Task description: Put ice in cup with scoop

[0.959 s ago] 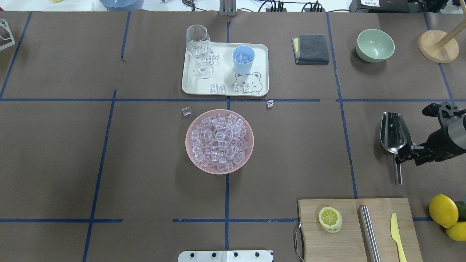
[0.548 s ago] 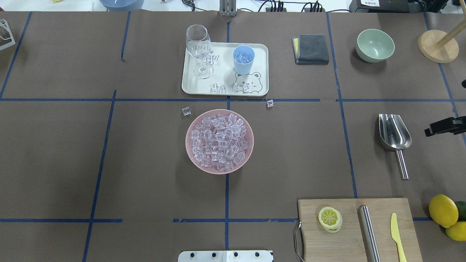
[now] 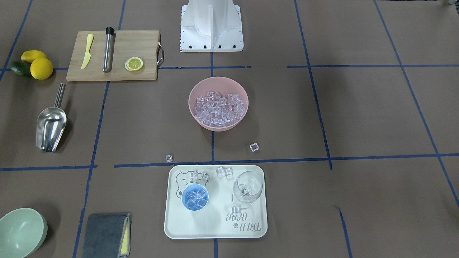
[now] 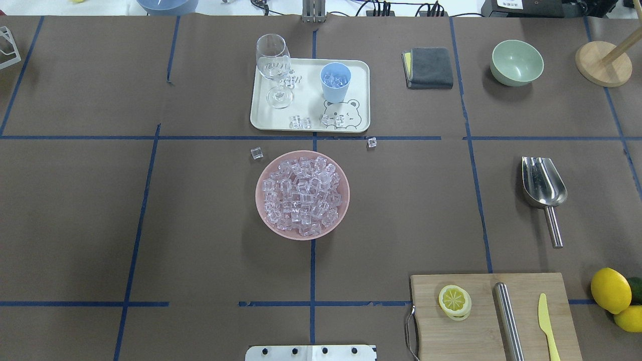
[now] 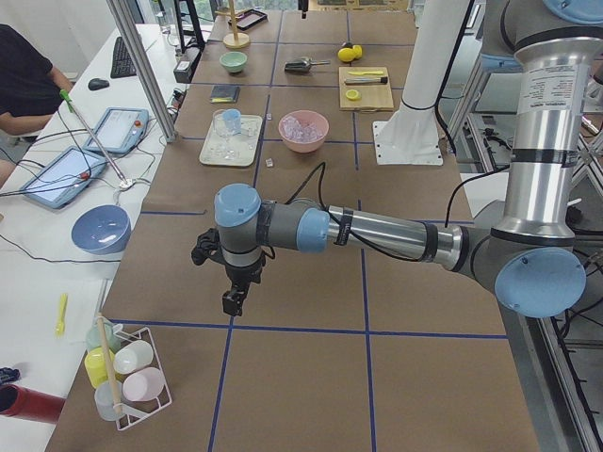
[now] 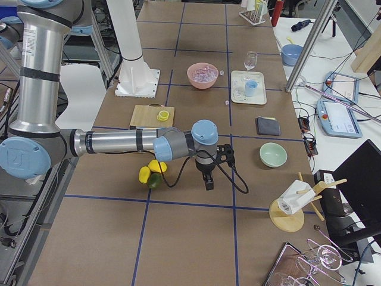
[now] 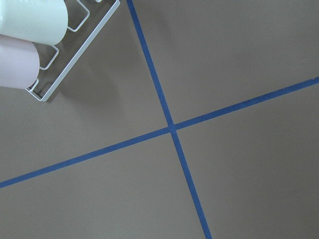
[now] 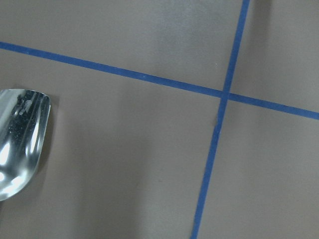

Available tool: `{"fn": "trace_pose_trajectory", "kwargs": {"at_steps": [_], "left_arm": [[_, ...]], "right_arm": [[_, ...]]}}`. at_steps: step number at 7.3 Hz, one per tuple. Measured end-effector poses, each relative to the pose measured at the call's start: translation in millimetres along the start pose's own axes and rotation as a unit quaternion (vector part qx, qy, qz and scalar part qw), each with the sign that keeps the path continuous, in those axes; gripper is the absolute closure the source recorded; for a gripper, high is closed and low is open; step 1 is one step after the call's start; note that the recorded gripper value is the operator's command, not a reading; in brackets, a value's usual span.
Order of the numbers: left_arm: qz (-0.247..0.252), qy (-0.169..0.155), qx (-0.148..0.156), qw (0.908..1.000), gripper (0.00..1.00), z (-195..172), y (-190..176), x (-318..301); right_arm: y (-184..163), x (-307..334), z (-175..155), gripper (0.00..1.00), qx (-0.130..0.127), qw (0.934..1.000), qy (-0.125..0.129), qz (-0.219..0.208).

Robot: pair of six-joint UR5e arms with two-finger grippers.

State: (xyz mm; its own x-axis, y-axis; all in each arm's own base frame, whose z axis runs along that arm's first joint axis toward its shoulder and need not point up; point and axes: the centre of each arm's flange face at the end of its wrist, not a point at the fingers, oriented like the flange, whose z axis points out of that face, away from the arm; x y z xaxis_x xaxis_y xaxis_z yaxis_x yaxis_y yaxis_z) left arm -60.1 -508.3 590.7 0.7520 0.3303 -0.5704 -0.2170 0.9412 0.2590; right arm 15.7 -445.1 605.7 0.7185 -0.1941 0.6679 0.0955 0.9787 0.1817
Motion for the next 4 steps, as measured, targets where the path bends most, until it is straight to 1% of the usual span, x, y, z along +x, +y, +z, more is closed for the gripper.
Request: {"fn": "trace_pose_trajectory", "kwargs": {"at_steps": [1,2,4], "left_arm": [[0.0,0.002,-0.006,1.0,0.0,0.2,4.6,-3.9],[-0.002,0.004,-0.01,0.9999,0.0,2.5,8.7,-6.8],[-0.009,0.007,-0.011,0.9999,0.0,3.4,15.6,-13.2]], "right_arm": [[4.7,18.5,-13.5,0.0,-0.008,0.9998,-0.008,0.018],[15.8,36.2,-20.4,0.0,-0.011,0.9991,-0.013,0.039],[35.7,62.2,-23.1,0.0,-0.011,0.9971,-0.015,0.074]]}}
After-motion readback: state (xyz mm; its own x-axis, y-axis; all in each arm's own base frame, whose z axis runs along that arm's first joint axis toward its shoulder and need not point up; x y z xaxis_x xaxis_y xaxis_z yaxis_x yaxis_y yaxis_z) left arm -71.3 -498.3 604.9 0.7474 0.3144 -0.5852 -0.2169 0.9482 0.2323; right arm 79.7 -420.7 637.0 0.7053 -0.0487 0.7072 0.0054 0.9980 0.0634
